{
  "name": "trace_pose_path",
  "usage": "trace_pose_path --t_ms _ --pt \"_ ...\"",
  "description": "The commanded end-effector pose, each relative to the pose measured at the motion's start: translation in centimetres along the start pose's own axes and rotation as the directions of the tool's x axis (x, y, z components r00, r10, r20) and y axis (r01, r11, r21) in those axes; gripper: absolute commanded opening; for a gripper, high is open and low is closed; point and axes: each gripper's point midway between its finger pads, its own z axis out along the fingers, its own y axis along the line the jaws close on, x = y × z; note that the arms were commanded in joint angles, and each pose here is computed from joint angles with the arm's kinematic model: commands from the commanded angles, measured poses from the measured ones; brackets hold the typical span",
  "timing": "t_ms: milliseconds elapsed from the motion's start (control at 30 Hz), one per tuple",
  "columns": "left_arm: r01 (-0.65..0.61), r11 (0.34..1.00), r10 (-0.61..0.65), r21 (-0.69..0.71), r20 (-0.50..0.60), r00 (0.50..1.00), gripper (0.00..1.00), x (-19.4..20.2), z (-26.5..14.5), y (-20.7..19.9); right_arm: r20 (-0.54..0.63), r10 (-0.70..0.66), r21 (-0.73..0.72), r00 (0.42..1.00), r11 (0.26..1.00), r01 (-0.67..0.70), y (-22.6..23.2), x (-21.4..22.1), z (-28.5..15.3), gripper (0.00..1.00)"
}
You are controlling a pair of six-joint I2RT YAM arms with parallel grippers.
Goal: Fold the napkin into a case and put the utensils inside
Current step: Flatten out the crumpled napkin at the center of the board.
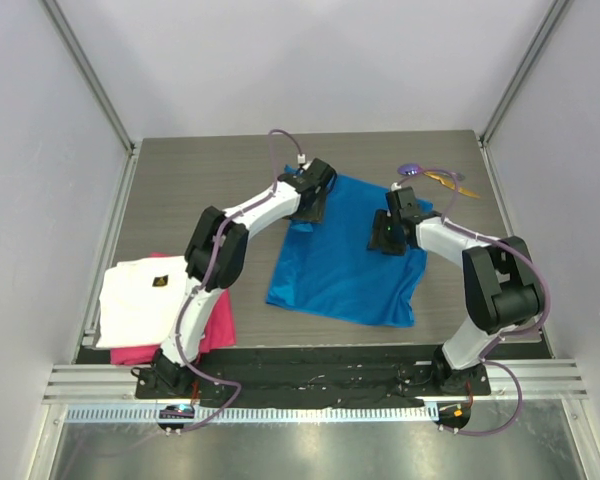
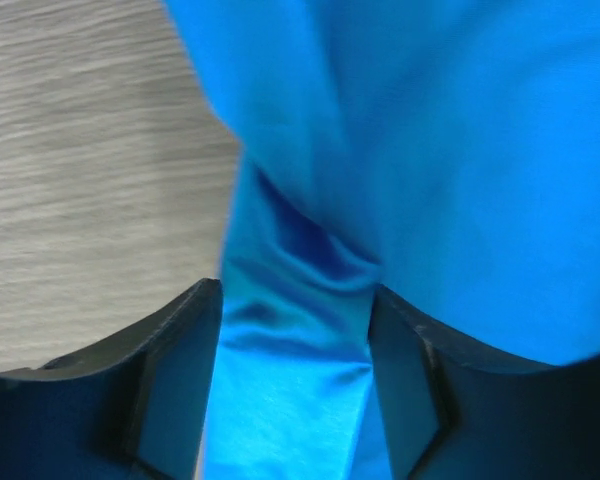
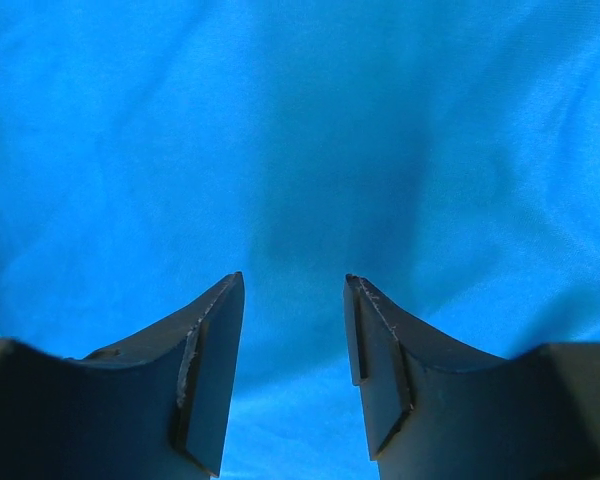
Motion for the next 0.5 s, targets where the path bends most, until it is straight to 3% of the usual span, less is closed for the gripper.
trace_pose_path --t_ms 0,133,267,367,467 --pt "0.018 0.994 -0.021 -0.104 -0.020 1.000 0.58 -1.2 1.3 5.5 0.050 0.031 0.060 0.998 0.998 -0.034 -0.7 -1.2 0.9 0.49" --pt "0.037 0.986 -0.042 -0.160 -0.024 0.999 0.47 -2.6 0.5 10.7 0.043 0.061 0.098 0.997 0.993 -0.065 -1.9 -0.9 1.7 0.48" --pt "0.109 0.974 -0.108 -0.199 0.014 0.994 0.49 -4.5 -2.8 15.6 0.031 0.070 0.146 0.997 0.986 -0.074 -3.5 -0.6 2.4 0.48" --pt "0.189 0.952 -0.179 -0.240 0.064 0.982 0.58 -5.5 -5.3 19.5 0.025 0.075 0.159 0.997 0.984 -0.078 -4.3 -0.5 2.6 0.46" --pt "0.239 0.952 -0.230 -0.189 0.067 0.971 0.59 -5.3 -7.1 20.2 0.029 0.059 0.149 0.998 0.987 -0.063 -4.1 -0.8 2.3 0.46"
